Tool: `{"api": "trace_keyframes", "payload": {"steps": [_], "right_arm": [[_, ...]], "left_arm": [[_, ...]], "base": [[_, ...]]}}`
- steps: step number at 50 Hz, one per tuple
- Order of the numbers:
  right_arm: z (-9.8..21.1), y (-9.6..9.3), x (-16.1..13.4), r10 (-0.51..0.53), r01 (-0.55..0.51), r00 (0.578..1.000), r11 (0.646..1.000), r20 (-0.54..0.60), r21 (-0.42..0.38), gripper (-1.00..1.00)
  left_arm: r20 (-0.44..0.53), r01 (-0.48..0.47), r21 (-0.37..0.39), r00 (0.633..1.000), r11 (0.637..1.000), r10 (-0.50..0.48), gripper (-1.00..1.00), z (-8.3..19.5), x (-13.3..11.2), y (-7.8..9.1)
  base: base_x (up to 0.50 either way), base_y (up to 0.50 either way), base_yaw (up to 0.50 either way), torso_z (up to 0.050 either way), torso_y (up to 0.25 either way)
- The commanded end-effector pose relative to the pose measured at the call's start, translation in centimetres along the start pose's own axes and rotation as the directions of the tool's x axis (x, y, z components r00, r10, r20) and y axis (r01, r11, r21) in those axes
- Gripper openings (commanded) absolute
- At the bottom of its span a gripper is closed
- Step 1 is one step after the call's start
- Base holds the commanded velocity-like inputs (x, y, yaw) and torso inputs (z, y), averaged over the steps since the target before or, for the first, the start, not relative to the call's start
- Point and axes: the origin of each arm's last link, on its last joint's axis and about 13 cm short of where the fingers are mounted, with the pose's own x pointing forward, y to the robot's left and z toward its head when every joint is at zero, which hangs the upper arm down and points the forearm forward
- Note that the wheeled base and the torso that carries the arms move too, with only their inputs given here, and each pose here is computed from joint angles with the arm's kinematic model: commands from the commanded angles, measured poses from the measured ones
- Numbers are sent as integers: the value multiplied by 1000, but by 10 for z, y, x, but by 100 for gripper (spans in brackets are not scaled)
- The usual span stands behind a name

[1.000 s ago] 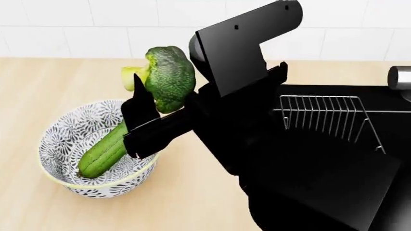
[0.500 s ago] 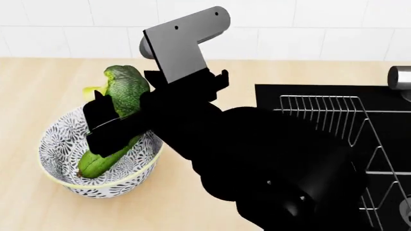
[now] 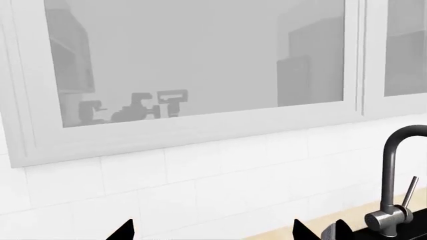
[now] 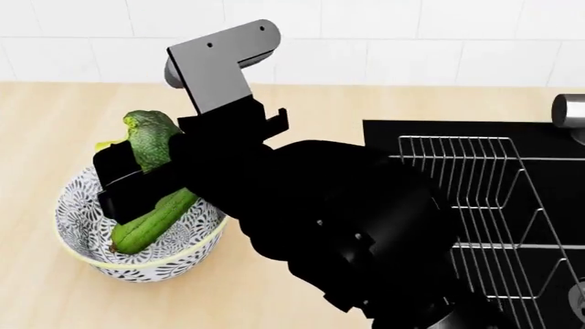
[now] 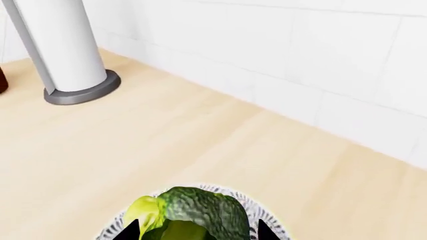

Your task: Pick the cucumbers and broccolis from the sink and place them in one bowl. Place the apricot in the other bowl. Then turn off the sink faucet.

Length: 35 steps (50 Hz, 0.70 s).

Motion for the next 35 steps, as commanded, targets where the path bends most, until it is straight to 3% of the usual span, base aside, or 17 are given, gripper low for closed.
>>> {"api": "trace_keyframes", "payload": {"steps": [1, 7, 8, 11, 17, 24, 35], "right_arm": [[-1, 5, 10, 50, -50, 999, 998, -1, 26, -100], [-2, 3, 10, 45, -45, 999, 998, -11, 35, -100], [-2, 2, 11, 39, -38, 999, 999, -14, 34, 100], [0, 0, 10, 14, -14, 1000, 1000, 0, 26, 100], [29, -8, -9, -38, 35, 988, 999, 147, 25, 100], [87, -2, -71, -81, 83, 897, 996, 434, 13, 100], [87, 16, -133, -134, 168, 828, 986, 544, -12, 100]], "left_arm": [[24, 31, -23, 999, 999, -30, 100, 1, 2, 1], [26, 29, -26, 999, 999, -29, 100, 1, 3, 2], [28, 29, -25, 999, 999, -28, 100, 2, 2, 2], [29, 30, -24, 999, 999, -29, 100, 2, 1, 2], [25, 35, -25, 999, 999, -34, 100, 1, 1, 3], [19, 36, -28, 999, 999, -35, 100, -1, 1, 3], [23, 39, -38, 999, 999, -38, 100, -6, 1, 0]], "base": [[0, 0, 0, 0, 0], [0, 0, 0, 0, 0], [0, 0, 0, 0, 0], [0, 0, 0, 0, 0], [0, 0, 0, 0, 0], [0, 0, 0, 0, 1], [0, 0, 0, 0, 0]]}}
